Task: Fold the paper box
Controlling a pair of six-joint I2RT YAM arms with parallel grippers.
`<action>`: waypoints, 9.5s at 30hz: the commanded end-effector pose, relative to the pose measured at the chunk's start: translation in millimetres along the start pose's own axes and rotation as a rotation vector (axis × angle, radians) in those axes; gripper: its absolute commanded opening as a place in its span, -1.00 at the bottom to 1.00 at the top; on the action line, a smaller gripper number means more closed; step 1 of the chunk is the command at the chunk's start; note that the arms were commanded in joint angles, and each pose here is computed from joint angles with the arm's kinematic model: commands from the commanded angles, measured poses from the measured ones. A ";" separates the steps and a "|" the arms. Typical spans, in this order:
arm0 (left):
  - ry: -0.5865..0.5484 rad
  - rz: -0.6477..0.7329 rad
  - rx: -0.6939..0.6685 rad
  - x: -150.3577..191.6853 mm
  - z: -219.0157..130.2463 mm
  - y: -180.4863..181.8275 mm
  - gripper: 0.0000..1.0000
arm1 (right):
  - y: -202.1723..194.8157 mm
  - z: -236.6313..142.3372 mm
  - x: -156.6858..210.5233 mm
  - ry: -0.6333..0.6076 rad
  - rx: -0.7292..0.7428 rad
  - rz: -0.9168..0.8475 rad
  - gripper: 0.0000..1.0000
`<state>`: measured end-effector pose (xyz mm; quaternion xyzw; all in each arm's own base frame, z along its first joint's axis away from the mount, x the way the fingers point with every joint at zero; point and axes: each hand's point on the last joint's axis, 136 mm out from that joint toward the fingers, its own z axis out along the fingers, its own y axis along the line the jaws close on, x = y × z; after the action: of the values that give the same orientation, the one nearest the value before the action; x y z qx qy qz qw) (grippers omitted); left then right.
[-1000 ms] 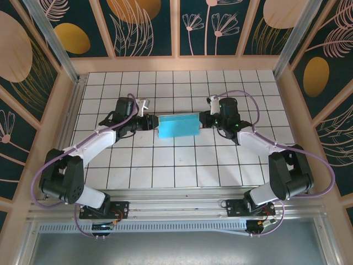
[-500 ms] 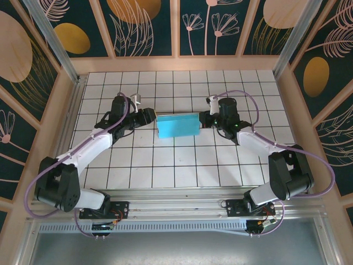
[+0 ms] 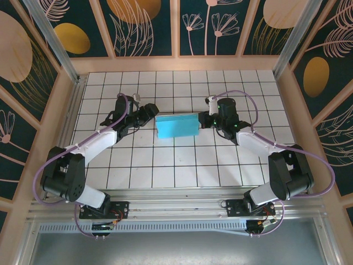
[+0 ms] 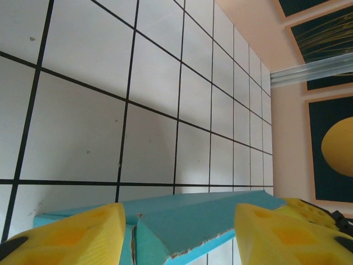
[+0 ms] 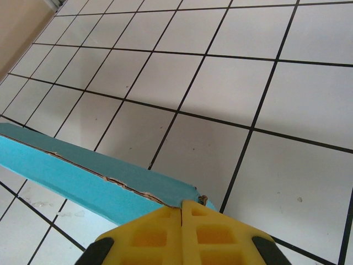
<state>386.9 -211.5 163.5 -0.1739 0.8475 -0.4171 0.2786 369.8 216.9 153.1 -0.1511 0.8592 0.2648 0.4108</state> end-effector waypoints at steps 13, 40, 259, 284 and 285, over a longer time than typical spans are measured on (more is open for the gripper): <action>0.050 -0.089 -0.058 17.3 11.0 27.1 -0.20 | -4.4 6.0 45.1 0.162 0.027 0.006 -0.86; 0.062 -0.105 -0.118 28.6 12.2 51.2 -0.41 | 24.8 -23.9 7.2 0.061 -0.063 0.012 -0.18; 0.040 0.138 -0.084 44.0 121.3 42.5 -0.31 | -16.5 80.3 46.9 0.063 -0.001 0.615 -0.37; -0.177 0.190 -0.115 -110.3 198.4 26.2 0.11 | -95.5 156.1 -84.3 -0.102 0.105 0.479 0.81; -0.186 0.193 -0.119 -113.3 194.3 23.3 0.14 | -97.3 150.1 -90.0 -0.109 0.103 0.477 0.84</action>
<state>601.9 -243.6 48.8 -0.1662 0.8596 -0.3052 0.3746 565.3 237.3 68.5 0.1097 0.8715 0.3042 0.3688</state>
